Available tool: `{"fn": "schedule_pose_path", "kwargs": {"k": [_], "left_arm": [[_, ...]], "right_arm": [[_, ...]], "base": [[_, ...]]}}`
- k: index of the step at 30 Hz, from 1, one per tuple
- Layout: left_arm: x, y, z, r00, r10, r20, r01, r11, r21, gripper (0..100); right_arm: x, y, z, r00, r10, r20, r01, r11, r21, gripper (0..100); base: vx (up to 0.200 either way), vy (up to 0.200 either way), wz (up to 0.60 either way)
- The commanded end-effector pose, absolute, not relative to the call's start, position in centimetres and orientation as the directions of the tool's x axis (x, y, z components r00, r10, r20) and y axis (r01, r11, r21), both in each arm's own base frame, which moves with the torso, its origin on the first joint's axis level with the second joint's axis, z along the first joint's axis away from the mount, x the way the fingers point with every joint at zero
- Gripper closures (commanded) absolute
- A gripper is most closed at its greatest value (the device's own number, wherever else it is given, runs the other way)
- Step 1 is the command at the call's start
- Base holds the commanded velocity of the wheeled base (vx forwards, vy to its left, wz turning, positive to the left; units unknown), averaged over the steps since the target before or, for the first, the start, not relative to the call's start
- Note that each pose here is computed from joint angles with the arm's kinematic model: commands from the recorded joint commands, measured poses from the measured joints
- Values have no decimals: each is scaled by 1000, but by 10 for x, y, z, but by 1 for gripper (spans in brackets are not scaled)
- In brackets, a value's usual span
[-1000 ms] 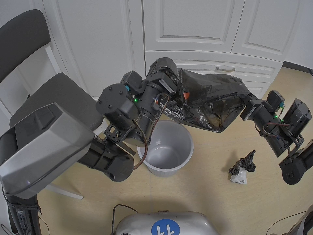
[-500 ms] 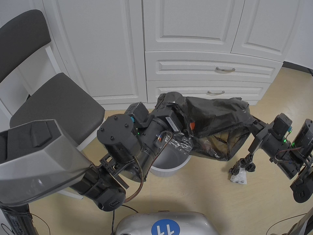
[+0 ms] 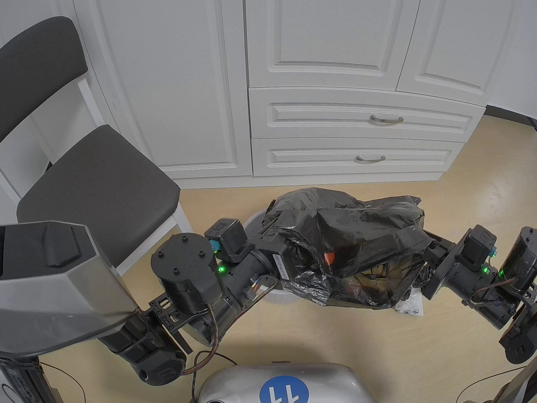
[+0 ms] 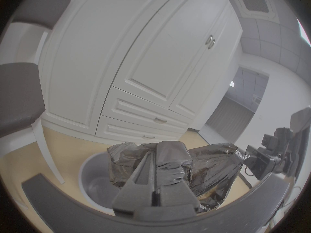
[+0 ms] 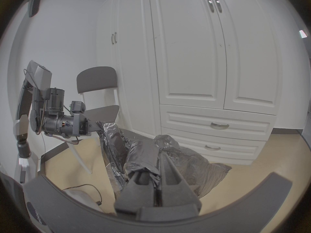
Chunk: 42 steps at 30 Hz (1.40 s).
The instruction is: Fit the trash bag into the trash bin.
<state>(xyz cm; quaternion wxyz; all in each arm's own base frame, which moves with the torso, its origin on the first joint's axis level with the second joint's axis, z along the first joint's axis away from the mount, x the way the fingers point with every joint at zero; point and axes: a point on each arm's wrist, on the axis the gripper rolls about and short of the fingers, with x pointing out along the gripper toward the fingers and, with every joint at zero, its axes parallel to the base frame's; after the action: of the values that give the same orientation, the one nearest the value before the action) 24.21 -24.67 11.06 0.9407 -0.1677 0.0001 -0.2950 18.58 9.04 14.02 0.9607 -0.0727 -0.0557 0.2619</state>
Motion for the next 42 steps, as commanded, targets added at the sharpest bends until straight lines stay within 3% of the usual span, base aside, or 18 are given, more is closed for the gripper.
{"fn": "schedule_pose_path", "kwargs": {"k": [1, 16, 25, 37, 42], "left_arm": [[245, -238, 91, 828, -560, 23, 545, 794, -269, 100], [291, -192, 36, 827, -543, -145, 525, 838, -146, 100], [299, -172, 26, 746, -640, -184, 643, 764, -53, 100], [295, -166, 29, 711, -679, -183, 684, 728, -46, 100], [288, -171, 27, 699, -687, -198, 693, 719, -50, 100]], "right_arm": [[182, 97, 133, 843, 538, 9, -528, 832, -172, 100], [197, 101, 124, 890, 455, -34, -453, 872, -186, 100], [200, 107, 119, 881, 464, -92, -473, 862, -183, 100], [209, 144, 117, 867, 491, -82, -497, 848, -184, 100], [219, 171, 102, 855, 506, -117, -517, 851, -96, 100]], "base": [[0, 0, 0], [0, 0, 0], [0, 0, 0], [0, 0, 0], [0, 0, 0]]}}
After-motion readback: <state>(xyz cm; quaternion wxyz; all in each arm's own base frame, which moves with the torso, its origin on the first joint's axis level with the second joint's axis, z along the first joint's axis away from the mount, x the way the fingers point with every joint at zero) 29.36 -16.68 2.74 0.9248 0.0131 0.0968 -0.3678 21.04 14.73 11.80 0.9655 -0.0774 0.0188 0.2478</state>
